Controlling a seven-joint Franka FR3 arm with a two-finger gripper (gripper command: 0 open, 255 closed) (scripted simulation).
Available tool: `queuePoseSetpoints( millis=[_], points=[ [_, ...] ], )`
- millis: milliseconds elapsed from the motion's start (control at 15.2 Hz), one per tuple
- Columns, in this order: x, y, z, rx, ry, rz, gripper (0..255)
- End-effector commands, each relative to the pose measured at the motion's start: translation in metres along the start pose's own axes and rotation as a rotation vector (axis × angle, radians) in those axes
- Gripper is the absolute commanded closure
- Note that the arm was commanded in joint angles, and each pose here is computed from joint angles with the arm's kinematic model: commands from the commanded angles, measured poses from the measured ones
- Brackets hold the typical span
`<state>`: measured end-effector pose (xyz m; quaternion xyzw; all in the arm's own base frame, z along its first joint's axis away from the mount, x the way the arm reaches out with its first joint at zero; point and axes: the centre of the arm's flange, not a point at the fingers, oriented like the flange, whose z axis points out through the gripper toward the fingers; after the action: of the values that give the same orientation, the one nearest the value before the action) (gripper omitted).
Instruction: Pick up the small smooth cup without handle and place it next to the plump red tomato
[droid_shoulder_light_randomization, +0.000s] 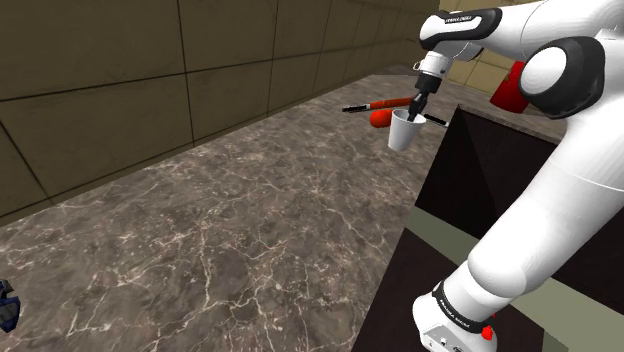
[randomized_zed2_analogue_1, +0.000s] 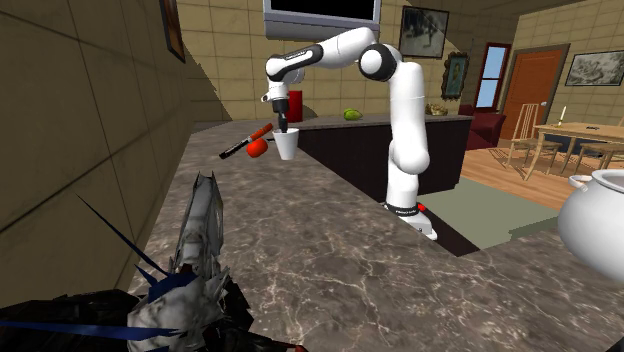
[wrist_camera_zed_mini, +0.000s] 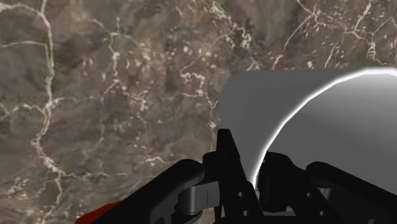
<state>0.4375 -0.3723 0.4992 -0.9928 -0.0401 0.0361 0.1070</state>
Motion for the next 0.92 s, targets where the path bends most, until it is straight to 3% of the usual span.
queuePoseSetpoints(
  millis=[0, 528, 594, 858],
  points=[
    [-0.0002, 0.0028, 0.0101, 0.000, 0.001, 0.000, 255],
    [-0.0002, 0.0028, 0.0101, 0.000, 0.001, 0.000, 255],
    [-0.0002, 0.0028, 0.0101, 0.000, 0.001, 0.000, 0],
    [-0.0002, 0.0028, 0.0101, 0.000, 0.001, 0.000, 0]
  ],
)
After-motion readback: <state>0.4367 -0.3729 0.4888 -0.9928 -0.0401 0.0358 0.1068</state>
